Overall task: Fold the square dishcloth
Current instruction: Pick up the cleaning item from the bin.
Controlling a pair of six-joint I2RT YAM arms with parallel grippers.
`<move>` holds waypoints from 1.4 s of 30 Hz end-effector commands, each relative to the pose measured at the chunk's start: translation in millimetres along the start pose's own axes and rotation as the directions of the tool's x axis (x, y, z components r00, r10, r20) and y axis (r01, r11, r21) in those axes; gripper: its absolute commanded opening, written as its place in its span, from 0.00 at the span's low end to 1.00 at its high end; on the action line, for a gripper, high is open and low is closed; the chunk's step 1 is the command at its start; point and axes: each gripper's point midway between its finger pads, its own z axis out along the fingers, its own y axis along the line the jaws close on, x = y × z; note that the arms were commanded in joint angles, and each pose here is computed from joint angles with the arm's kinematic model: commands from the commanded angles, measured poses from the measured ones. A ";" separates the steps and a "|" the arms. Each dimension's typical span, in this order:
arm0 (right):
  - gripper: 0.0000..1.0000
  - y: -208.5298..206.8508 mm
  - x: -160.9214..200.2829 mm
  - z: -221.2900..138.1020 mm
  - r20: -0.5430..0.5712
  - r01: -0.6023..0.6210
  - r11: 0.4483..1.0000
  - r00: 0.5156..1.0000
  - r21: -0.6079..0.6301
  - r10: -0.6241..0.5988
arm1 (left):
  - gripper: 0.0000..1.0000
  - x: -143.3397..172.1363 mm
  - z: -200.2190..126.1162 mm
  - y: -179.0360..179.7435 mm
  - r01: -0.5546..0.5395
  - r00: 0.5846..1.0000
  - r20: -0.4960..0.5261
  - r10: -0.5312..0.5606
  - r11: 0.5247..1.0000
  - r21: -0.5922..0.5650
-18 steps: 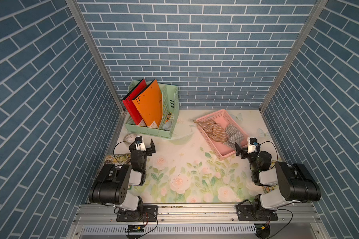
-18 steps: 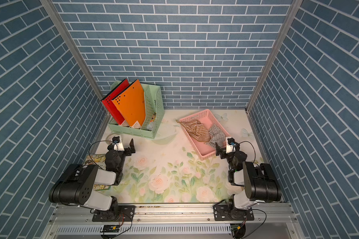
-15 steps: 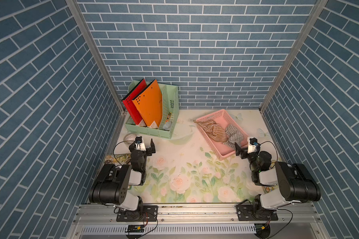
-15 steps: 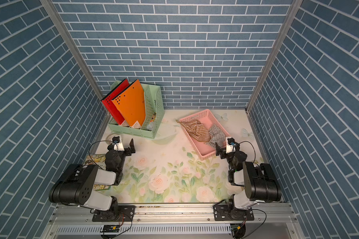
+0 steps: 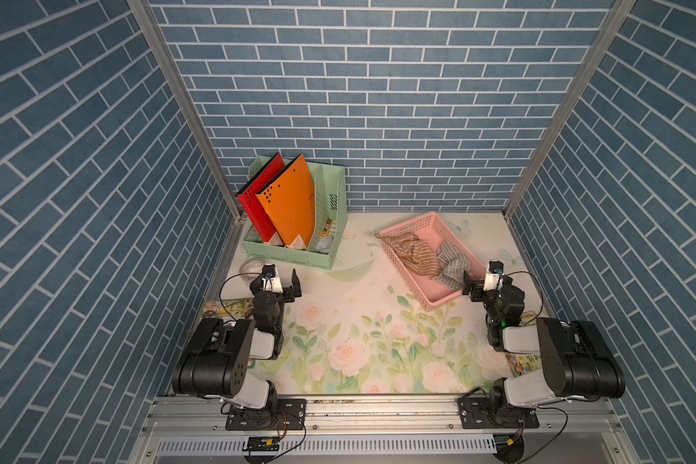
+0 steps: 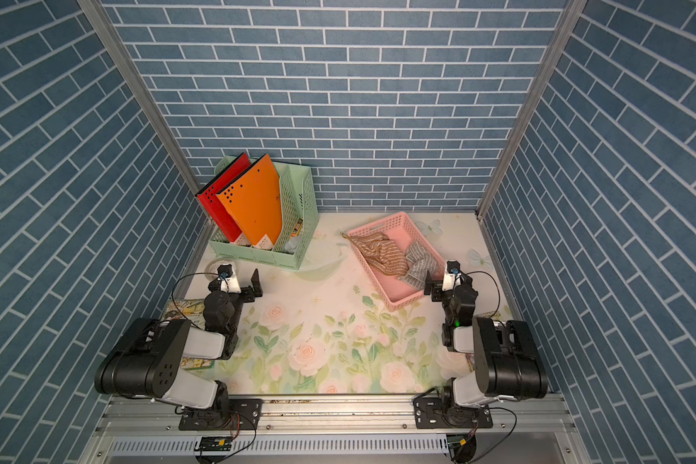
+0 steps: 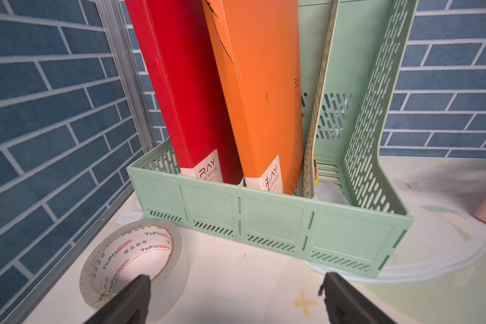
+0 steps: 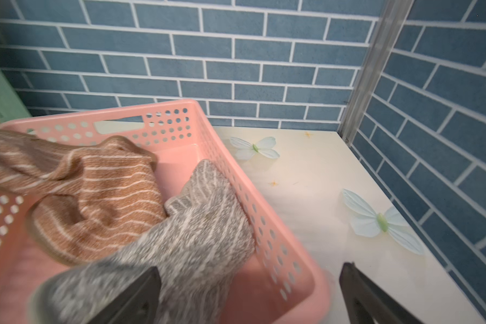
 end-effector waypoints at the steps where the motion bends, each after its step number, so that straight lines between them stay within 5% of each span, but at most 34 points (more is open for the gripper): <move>1: 1.00 -28.5 -54.5 7.7 -0.036 -0.032 0.988 0.999 0.152 0.038 | 1.00 -19.6 10.4 1.7 0.008 1.000 -0.003 -0.008 1.000 0.015; 5: 1.00 -26.8 -125.1 -13.8 0.058 -0.094 0.988 0.994 0.122 0.088 | 1.00 -65.0 35.9 -1.8 -0.046 0.994 -0.096 0.051 0.997 0.054; 9: 1.00 -45.6 -146.3 -42.9 0.128 -0.352 0.916 0.934 0.193 0.333 | 1.00 -90.1 47.9 -27.1 -0.086 0.953 -0.262 0.151 0.965 0.246; 13: 1.00 -8.0 -163.8 -47.2 0.077 -0.361 0.932 0.929 -0.023 0.361 | 1.00 -103.2 35.7 -47.7 -0.087 0.904 -0.353 0.240 0.913 0.399; 16: 1.00 30.9 -164.1 -39.8 -0.026 -0.287 0.956 0.958 -0.055 0.286 | 1.00 -110.4 21.7 -57.8 -0.083 0.889 -0.363 0.280 0.876 0.474; 20: 1.00 69.2 -143.7 -32.6 -0.197 -0.202 0.979 0.961 -0.033 0.192 | 1.00 -99.8 4.5 -64.4 -0.055 0.867 -0.398 0.301 0.850 0.523; 30: 0.84 92.7 -39.0 -36.8 -0.554 -0.014 0.999 0.832 0.029 0.028 | 1.00 -41.1 -25.4 -83.7 -0.005 0.775 -0.485 0.405 0.772 0.636; 37: 0.73 108.2 8.9 -34.0 -0.671 0.072 0.997 0.738 -0.026 -0.071 | 1.00 -38.1 -34.1 -96.5 0.005 0.773 -0.467 0.430 0.731 0.682; 42: 0.68 101.9 32.1 -28.1 -0.706 0.139 0.990 0.702 0.007 -0.094 | 1.00 -24.2 -49.7 -125.2 -0.040 0.721 -0.437 0.538 0.662 0.748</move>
